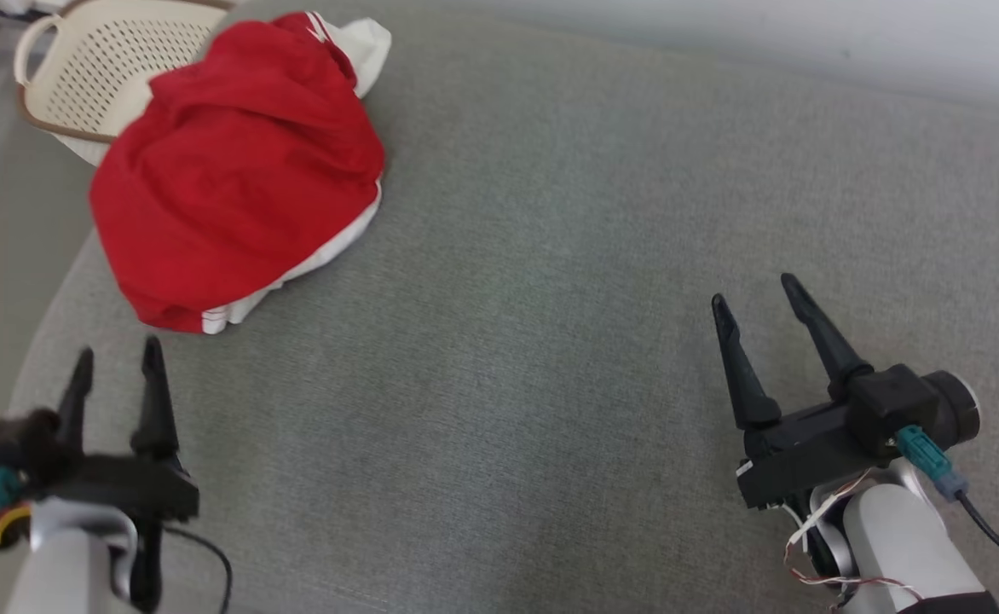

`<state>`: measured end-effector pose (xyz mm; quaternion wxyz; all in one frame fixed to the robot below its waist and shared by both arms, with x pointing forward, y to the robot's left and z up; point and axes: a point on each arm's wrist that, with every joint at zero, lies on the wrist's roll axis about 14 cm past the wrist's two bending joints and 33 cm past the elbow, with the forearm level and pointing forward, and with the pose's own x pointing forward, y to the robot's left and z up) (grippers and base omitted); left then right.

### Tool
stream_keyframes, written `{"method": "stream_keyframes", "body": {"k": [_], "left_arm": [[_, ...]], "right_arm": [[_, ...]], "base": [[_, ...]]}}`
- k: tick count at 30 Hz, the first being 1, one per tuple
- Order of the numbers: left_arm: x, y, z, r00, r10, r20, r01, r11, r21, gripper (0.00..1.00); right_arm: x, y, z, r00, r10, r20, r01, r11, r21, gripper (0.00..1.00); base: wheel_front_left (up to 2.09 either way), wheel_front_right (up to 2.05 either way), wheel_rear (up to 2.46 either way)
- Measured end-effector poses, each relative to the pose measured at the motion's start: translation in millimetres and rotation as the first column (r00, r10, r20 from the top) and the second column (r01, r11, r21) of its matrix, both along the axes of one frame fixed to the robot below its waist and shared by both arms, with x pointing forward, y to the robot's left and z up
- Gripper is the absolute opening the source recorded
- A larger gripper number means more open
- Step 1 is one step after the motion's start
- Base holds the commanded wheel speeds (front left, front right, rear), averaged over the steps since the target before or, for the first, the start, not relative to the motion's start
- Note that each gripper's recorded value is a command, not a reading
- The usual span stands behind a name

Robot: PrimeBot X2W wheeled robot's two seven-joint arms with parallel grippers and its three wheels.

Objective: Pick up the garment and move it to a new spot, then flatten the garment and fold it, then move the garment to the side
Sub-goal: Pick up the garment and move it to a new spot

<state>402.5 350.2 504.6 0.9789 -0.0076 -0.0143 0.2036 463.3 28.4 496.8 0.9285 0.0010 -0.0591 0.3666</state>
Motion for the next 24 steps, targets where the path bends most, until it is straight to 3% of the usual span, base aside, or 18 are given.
{"method": "stream_keyframes", "body": {"k": [6, 17, 24], "left_arm": [[44.4, 6.7, 10.2, 0.999, -0.044, 0.004, 0.044, 0.998, 0.050, 1.00], [94.3, 2.7, -0.6, 0.996, -0.085, -0.007, 0.085, 0.996, 0.036, 1.00], [118.0, 17.0, -13.8, 0.997, -0.043, -0.066, 0.046, 0.998, 0.044, 1.00]], "right_arm": [[15.5, -13.8, -18.9, 0.999, -0.031, -0.023, 0.031, 0.999, -0.012, 1.00], [25.2, -36.9, -54.6, 0.992, -0.084, -0.089, 0.081, 0.996, -0.044, 1.00], [34.3, -45.1, -59.8, 0.990, -0.110, -0.090, 0.106, 0.993, -0.043, 1.00]], "base": [[0.00, 0.00, 0.00], [0.00, 0.00, 0.00], [0.00, 0.00, 0.00]]}}
